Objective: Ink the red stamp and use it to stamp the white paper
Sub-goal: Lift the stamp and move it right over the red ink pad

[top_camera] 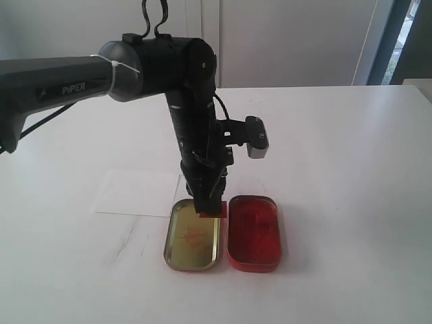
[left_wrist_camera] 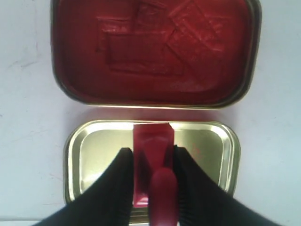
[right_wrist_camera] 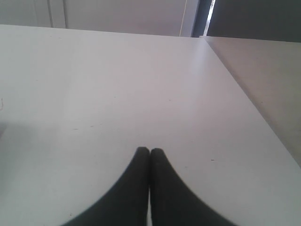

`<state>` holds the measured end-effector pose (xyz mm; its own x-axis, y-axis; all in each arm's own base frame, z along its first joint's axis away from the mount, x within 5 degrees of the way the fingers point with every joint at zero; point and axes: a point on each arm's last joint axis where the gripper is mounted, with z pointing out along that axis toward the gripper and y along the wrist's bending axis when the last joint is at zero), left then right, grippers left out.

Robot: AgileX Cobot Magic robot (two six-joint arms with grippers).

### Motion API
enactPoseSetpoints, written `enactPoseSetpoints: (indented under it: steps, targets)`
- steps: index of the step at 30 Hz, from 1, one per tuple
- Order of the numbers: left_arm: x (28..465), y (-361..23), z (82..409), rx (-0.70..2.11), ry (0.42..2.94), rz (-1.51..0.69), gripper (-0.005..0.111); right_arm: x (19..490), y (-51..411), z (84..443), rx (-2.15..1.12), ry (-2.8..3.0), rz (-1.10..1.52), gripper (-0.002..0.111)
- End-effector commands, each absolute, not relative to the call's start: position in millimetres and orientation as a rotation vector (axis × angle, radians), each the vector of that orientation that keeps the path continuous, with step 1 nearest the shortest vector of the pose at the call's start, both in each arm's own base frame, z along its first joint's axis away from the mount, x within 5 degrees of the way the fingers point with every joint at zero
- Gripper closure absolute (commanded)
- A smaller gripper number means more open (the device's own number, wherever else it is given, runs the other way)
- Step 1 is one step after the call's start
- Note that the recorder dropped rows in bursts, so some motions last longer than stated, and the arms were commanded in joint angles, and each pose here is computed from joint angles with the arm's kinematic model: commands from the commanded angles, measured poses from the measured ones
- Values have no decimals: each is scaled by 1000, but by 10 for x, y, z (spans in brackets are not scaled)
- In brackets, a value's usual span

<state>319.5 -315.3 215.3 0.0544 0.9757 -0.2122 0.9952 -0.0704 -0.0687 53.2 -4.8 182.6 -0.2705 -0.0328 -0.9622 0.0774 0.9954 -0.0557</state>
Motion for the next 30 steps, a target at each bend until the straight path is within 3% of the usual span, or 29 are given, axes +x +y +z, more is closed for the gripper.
enactPoseSetpoints:
  steps: [1,30]
  targets:
    - [3072,-3222,2283,2216,2056,-317,107,533,-52,1823,30,1827,-117,108]
    - [2720,-3599,2325,2206,1960,-472,107,533,-52,1823,30,1827,-117,108]
